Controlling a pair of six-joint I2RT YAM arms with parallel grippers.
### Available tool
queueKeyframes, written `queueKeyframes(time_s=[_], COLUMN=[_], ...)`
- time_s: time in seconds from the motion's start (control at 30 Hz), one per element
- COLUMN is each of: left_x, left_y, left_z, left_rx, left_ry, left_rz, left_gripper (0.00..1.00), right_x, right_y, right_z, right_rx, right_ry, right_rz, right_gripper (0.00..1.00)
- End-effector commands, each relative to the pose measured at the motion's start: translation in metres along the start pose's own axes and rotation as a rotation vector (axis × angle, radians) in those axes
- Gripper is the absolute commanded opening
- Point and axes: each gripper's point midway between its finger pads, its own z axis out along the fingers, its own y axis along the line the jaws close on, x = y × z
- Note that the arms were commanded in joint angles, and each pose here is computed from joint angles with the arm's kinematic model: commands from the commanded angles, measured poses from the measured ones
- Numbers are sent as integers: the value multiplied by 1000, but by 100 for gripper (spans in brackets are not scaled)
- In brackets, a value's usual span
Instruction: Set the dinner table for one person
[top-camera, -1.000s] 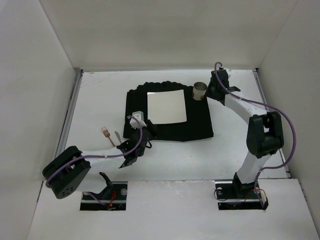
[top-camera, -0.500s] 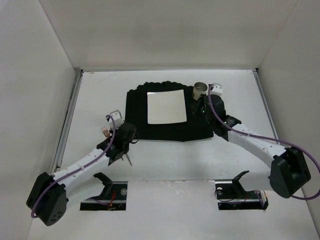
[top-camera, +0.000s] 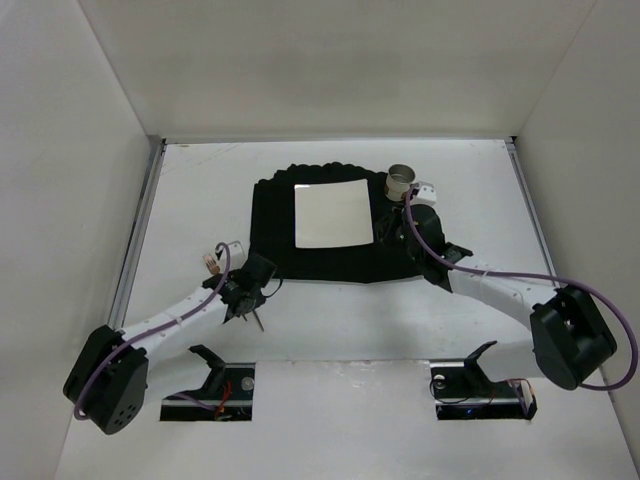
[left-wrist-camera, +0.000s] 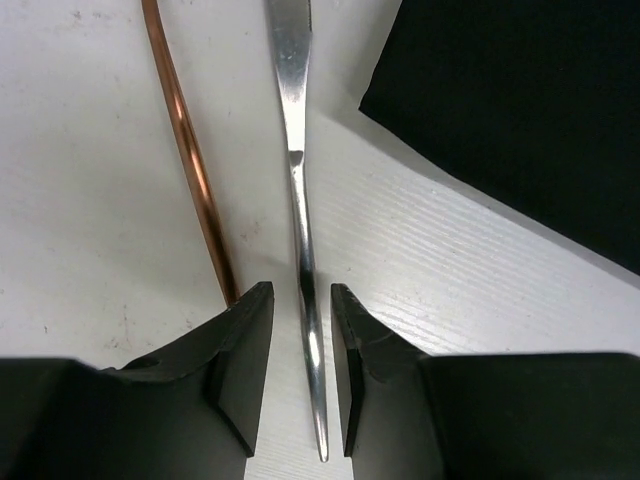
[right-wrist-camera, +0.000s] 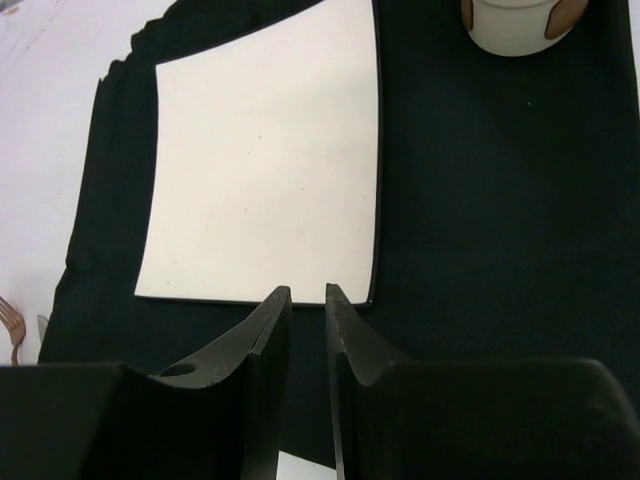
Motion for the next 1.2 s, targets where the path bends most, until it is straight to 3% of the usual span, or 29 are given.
queueKeyframes(time_s=[0.0,0.33,0.53,0.87,1.0,1.17], left_x=[4,15,9,-61,-94,-113], left_y=[-4,-6,-7,-9,-38,-132], left_z=[-4,3,0,-45,-80,-106], left_rx=[4,-13,-9,26,125,333], left_ry=[48,85,68,-120,-193,-227], left_rz=[-9,17,11,12,5,25], left_gripper=[27,22,8,6,6,6], right_x=[-12,-10,-8,-12,-20,-35], right_y=[14,13,13,8,2,-34], right_z=[5,8,9,8,2,-2], right_rx=[-57,-54,-56,-49,-43,50], right_ry=[-50,-42,-35,-49,-78,-122], right_rz=[30,37,37,50,65,124], right_gripper=[26,28,29,36,37,37])
